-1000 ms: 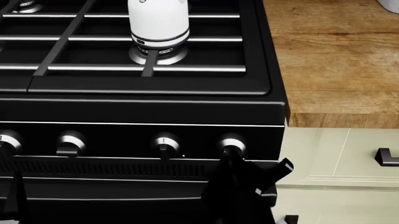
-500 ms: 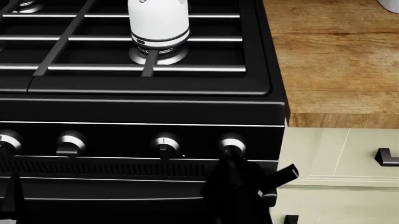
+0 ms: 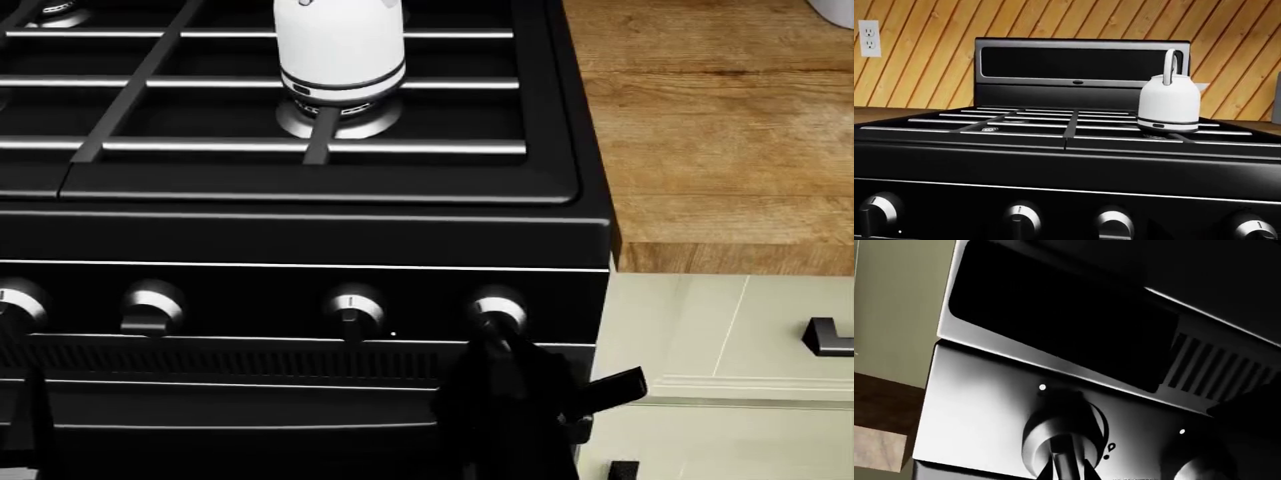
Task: Turn off the front right burner of the stove.
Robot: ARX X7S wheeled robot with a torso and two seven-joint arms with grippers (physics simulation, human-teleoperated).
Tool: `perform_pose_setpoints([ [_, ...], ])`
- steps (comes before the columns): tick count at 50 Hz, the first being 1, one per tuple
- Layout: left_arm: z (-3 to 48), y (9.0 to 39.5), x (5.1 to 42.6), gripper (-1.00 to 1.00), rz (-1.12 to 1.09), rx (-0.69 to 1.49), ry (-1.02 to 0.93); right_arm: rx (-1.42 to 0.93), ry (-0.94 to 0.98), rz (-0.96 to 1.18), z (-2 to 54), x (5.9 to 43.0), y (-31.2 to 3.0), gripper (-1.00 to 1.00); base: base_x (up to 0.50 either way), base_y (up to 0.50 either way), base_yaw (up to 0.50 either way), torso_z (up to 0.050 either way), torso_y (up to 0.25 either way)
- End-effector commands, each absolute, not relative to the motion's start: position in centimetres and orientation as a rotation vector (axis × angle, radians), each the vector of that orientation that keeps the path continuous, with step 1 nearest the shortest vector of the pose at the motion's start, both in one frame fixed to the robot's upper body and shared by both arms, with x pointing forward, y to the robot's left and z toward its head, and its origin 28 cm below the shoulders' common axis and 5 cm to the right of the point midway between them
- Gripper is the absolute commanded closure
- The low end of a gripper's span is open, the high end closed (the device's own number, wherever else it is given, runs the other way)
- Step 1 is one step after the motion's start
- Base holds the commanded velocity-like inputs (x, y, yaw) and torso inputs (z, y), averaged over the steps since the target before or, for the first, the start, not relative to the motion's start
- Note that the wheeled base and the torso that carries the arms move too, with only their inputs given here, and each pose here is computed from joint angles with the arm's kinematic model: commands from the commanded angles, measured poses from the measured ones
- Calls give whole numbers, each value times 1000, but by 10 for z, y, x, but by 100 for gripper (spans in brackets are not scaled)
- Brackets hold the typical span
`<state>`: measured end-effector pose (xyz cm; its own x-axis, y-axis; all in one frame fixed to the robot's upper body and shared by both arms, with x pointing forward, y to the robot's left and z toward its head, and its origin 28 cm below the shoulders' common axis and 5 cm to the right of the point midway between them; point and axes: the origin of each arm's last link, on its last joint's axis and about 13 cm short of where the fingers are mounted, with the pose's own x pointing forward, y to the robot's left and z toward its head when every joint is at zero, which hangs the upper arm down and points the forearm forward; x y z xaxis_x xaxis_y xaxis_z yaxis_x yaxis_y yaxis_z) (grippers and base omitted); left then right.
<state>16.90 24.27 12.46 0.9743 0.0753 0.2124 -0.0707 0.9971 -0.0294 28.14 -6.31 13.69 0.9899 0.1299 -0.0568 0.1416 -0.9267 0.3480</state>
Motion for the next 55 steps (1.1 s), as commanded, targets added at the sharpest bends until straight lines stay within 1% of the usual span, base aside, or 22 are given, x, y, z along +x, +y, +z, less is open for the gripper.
perform_pose_setpoints([
  [1, 124, 242, 169, -100, 70, -19, -211, 2705, -239, 158, 171, 299, -89, 100, 28, 0, 0, 0, 0],
  [16, 124, 242, 170, -100, 68, -16, -207, 2761, -283, 183, 174, 300, -96, 100, 29, 0, 9, 1, 0],
  [34, 124, 242, 169, -100, 69, -10, -205, 2925, -312, 209, 174, 300, -104, 100, 31, -1, 8, 1, 0],
  [35, 122, 243, 169, -100, 72, -10, -200, 3064, -330, 204, 170, 300, -110, 100, 30, -1, 0, 0, 0],
  [38, 121, 243, 169, -100, 72, -10, -200, 3144, -330, 206, 170, 300, -111, 100, 32, -1, 8, 0, 0],
  [39, 121, 243, 169, -100, 72, -10, -200, 3125, -328, 203, 169, 300, -111, 100, 31, -2, 22, 0, 0],
  [40, 121, 243, 170, -100, 71, -10, -199, 3172, -327, 206, 171, 302, -121, 100, 32, -3, 0, 0, 0],
  [41, 121, 243, 170, -100, 71, -9, -199, 3166, -325, 197, 169, 302, -117, 100, 36, -3, 0, 0, 0],
  [43, 122, 243, 170, -100, 71, -9, -200, 3197, -333, 196, 171, 307, -133, 100, 35, -3, 0, 0, 0],
  [45, 123, 243, 170, -100, 70, -8, -201, 3192, -344, 200, 171, 306, -131, 100, 40, -3, 12, 0, 0],
  [48, 124, 242, 170, -100, 67, -8, -201, 3230, -353, 203, 173, 313, -146, 100, 39, -2, 8, 3, 0],
  [49, 124, 242, 170, -100, 67, -7, -202, 3222, -352, 197, 172, 311, -143, 100, 43, -2, 24, 0, 0],
  [51, 125, 242, 170, -100, 66, -6, -203, 3233, -359, 202, 174, 313, -148, 100, 40, -1, 13, 0, 0],
  [52, 125, 242, 170, -100, 65, -6, -202, 3259, -361, 204, 175, 318, -156, 100, 40, 0, 22, 0, 0],
  [53, 125, 242, 170, -100, 65, -5, -202, 3252, -360, 202, 173, 317, -154, 100, 42, 1, 0, 0, 0],
  [54, 125, 242, 170, -100, 64, -5, -203, 3282, -358, 195, 174, 322, -162, 100, 38, 1, 26, 0, 0],
  [55, 126, 242, 170, -100, 65, -5, -204, 3270, -359, 196, 173, 320, -159, 100, 40, 0, 24, 0, 0],
])
